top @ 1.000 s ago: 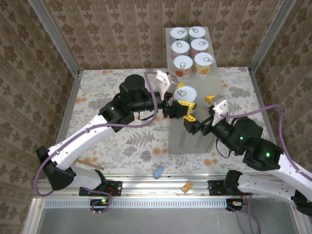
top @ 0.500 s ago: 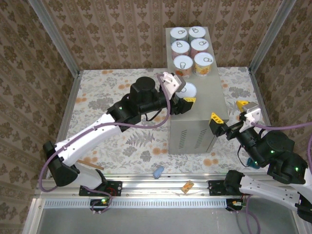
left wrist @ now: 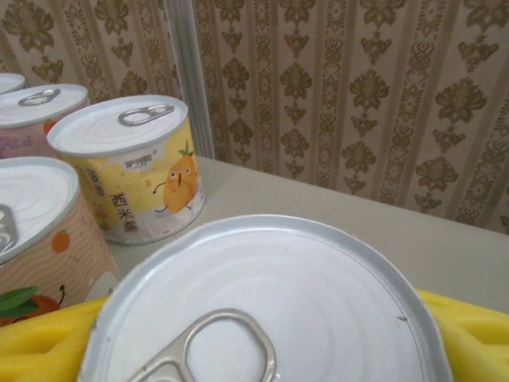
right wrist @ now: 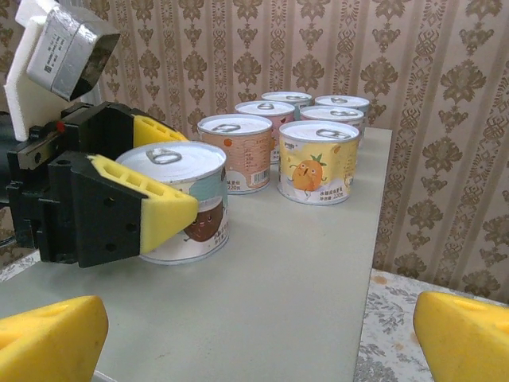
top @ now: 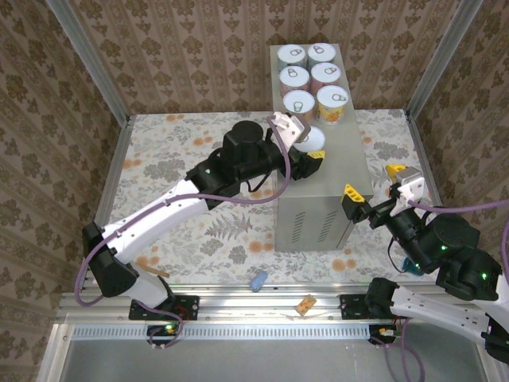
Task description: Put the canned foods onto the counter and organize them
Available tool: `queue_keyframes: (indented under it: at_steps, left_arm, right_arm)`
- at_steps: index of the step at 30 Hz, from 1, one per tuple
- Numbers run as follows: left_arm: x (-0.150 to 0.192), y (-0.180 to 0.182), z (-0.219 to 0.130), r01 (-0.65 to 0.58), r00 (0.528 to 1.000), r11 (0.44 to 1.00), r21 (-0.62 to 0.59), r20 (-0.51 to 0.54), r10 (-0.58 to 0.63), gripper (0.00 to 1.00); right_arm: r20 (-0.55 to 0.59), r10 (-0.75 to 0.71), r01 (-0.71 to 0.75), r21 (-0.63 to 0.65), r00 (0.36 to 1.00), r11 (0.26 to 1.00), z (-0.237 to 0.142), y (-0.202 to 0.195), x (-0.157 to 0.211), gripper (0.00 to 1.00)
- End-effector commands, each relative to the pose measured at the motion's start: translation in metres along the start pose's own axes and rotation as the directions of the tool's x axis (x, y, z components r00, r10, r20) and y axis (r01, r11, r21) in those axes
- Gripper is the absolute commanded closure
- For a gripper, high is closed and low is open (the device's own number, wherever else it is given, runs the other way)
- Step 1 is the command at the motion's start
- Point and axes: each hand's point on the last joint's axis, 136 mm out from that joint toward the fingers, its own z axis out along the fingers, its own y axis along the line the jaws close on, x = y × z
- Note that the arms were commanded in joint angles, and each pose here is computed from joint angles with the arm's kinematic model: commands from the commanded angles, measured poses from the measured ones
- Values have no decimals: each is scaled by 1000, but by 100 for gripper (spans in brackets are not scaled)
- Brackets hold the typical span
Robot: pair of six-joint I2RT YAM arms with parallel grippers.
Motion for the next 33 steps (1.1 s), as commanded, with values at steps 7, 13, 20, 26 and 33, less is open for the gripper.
queue_keyframes:
  at_steps: [7,13,20,26,33]
  left_arm:
    - [-4,4,-12,-4,1000,999,-38,12,5,8]
    - [8,6,-14,18,1000,998,-56,1,-18,4]
    - [12,10,-12,29,1000,997,-76,13,-28,11]
    - [20,17,-8,14,1000,993,-117,-2,-15,21]
    - [24,24,-2,13,1000,993,-115,-17,-15,22]
  right_arm:
    - [9,-6,6,20,1000,1000,2,-2,-4,0]
    - [8,-6,6,17,1000,1000,3,-1,-4,0]
    - [3,-16,16,16,1000,1000,6,2,-6,0]
    - [0,-13,13,18,1000,1000,6,1,-4,0]
    - [1,-9,9,20,1000,1000,7,1,-2,0]
